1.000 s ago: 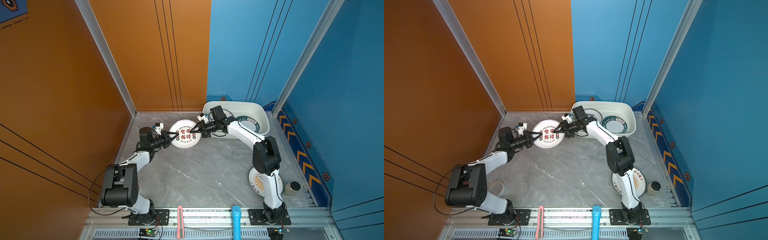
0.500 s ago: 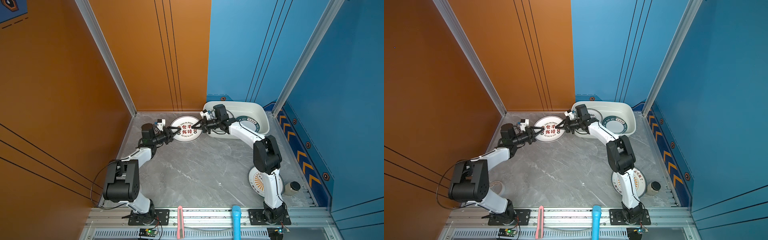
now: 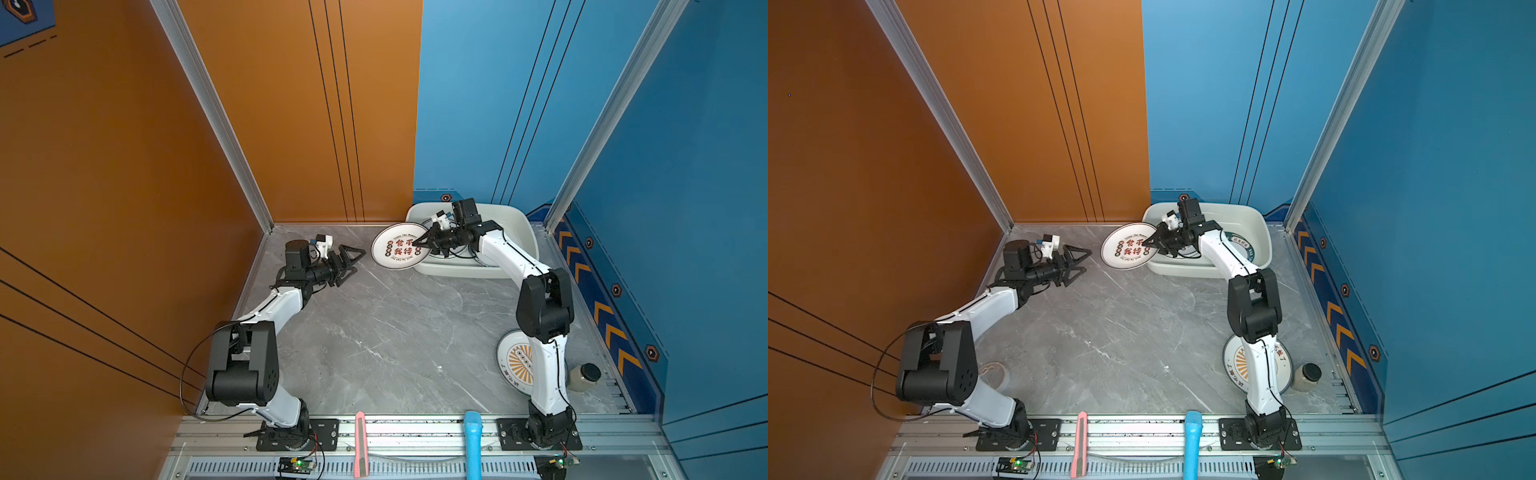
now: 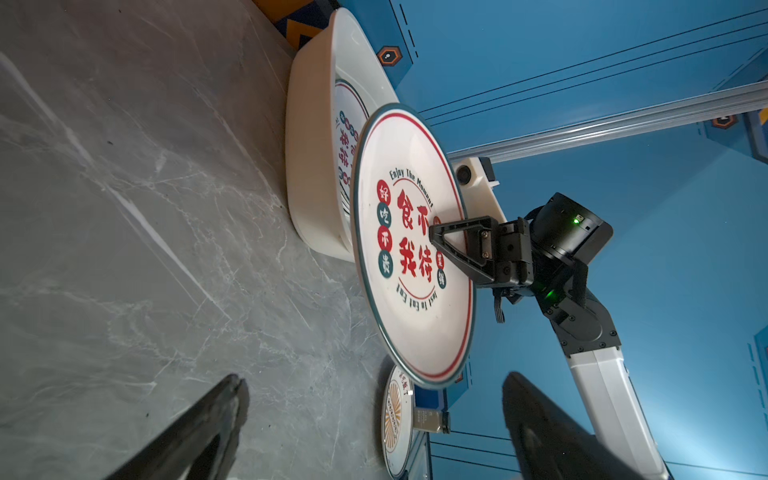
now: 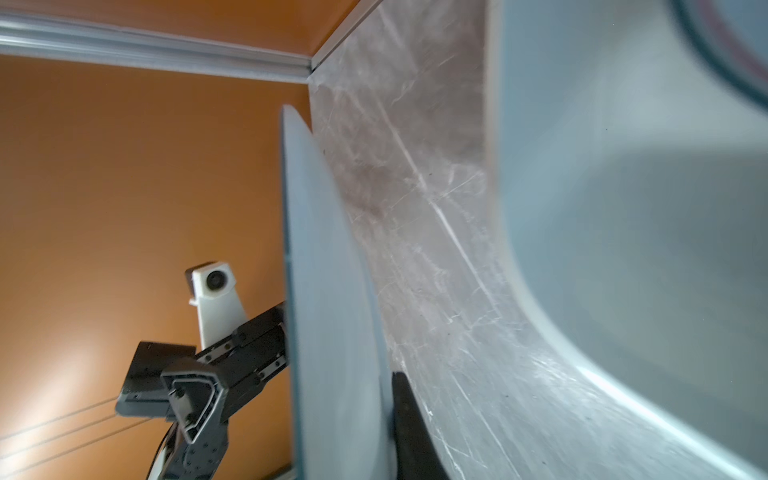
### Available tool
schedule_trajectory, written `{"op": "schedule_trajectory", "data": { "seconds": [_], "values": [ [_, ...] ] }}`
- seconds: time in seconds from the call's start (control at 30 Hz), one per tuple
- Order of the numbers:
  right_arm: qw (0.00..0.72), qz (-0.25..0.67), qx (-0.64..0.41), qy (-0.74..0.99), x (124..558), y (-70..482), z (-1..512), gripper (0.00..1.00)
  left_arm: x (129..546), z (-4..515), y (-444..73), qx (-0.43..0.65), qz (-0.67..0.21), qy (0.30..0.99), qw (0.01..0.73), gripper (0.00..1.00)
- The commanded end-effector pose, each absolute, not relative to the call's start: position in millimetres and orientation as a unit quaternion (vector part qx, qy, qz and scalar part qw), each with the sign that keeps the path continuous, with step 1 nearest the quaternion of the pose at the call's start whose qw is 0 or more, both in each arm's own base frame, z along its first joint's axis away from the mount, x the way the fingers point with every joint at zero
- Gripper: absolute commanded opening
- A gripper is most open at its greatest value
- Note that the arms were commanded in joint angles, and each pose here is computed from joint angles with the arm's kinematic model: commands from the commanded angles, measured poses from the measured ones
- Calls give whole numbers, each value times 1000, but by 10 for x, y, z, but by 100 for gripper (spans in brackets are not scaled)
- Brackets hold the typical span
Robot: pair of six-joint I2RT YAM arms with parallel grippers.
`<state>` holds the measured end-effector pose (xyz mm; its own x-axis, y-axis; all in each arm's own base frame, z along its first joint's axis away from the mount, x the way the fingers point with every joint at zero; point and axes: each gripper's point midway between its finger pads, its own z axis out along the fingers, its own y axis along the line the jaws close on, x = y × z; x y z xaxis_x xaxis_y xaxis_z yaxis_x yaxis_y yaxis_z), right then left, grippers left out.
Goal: Place the plates into the plastic bin on the countertop
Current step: 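Carry the plate into the bin with right gripper while left gripper withdraws, then lower the red-character plate onto the red-character stack in the bin, open right gripper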
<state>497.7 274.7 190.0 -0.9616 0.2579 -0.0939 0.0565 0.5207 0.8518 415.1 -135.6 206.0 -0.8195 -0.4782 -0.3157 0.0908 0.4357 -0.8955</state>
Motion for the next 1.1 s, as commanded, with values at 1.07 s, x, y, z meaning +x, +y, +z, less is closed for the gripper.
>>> {"op": "schedule_trajectory", "data": {
  "seconds": [1.07],
  "values": [
    [140,342,297,880,5924,1169,1106,0,3727,1840,-1054,-104,-381,880,266,98]
  ]
}}
